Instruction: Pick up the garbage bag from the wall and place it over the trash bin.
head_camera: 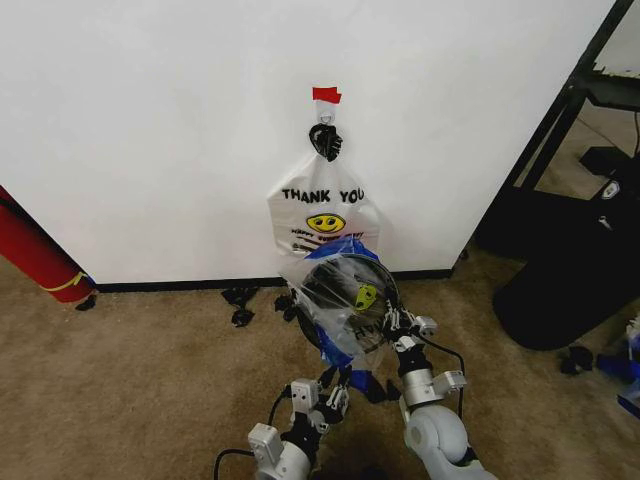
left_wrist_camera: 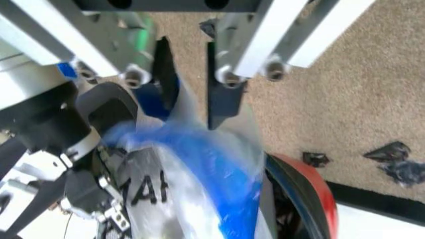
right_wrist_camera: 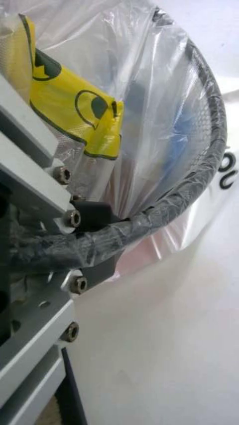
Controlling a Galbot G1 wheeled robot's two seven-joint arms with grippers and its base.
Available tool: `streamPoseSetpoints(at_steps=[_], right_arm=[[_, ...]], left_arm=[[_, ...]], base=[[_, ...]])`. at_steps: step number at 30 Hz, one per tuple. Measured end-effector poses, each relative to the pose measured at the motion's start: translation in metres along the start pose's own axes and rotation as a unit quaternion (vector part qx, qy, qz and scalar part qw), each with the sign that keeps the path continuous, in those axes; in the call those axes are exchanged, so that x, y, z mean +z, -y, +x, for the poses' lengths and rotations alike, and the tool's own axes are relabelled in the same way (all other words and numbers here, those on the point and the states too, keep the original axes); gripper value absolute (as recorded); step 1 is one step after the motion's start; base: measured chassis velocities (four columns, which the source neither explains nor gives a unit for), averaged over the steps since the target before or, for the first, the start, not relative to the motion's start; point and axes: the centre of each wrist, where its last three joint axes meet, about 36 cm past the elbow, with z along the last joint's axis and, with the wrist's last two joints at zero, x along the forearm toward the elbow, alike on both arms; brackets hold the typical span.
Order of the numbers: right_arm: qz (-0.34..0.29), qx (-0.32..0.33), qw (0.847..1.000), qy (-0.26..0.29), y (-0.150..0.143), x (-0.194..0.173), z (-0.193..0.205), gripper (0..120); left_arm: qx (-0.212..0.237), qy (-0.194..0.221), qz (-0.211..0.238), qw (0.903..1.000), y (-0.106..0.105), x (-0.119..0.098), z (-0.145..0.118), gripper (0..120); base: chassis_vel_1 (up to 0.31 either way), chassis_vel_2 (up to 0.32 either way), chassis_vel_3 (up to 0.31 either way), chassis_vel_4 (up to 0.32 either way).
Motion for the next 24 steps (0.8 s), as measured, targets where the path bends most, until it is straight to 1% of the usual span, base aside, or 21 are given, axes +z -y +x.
streamPoseSetpoints(at_steps=[2, 4, 5, 11, 13, 17, 19, 20, 21, 24], right_arm=[[-0.004, 0.005, 1.000, -0.002, 0.001, 0.001, 0.000, 0], [-0.005, 0.005, 1.000, -0.002, 0.001, 0.001, 0.000, 0], [-0.012, 0.011, 1.000, -0.005, 0.000, 0.001, -0.001, 0], [-0.052, 0.028, 0.998, -0.013, -0.004, -0.003, -0.003, 0], [-0.056, 0.030, 0.998, -0.013, -0.004, -0.003, -0.003, 0], [-0.079, 0.039, 0.996, -0.022, -0.008, -0.007, -0.004, 0], [-0.088, 0.044, 0.995, -0.029, -0.009, -0.009, -0.003, 0], [-0.088, 0.044, 0.995, -0.029, -0.009, -0.009, -0.003, 0], [-0.088, 0.046, 0.994, -0.036, -0.008, -0.009, -0.002, 0], [-0.084, 0.051, 0.994, -0.048, -0.006, -0.011, 0.000, 0]], left_arm=[[0.000, 0.004, -0.001, 1.0000, -0.002, -0.001, 0.000, 4], [-0.001, 0.005, -0.001, 1.0000, -0.002, -0.001, 0.000, 4], [-0.001, 0.008, -0.002, 1.0000, -0.004, -0.001, 0.000, 0], [-0.021, 0.019, -0.010, 0.9996, -0.016, 0.001, -0.001, 0], [-0.022, 0.019, -0.011, 0.9995, -0.017, 0.001, -0.001, 0], [-0.040, 0.028, -0.025, 0.9985, -0.025, 0.004, -0.004, 0], [-0.056, 0.036, -0.037, 0.9971, -0.030, 0.006, -0.007, 0], [-0.056, 0.036, -0.037, 0.9971, -0.030, 0.006, -0.007, 0], [-0.069, 0.047, -0.050, 0.9953, -0.035, 0.008, -0.009, 0], [-0.089, 0.059, -0.075, 0.9914, -0.043, 0.008, -0.016, 0]], base=[[0.000, 0.000, 0.000, 0.000], [0.000, 0.000, 0.000, 0.000], [0.000, 0.000, 0.000, 0.000], [0.000, 0.000, 0.000, 0.000], [0.000, 0.000, 0.000, 0.000], [0.000, 0.000, 0.000, 0.000], [0.000, 0.000, 0.000, 0.000], [0.000, 0.000, 0.000, 0.000], [0.000, 0.000, 0.000, 0.000], [0.000, 0.000, 0.000, 0.000]])
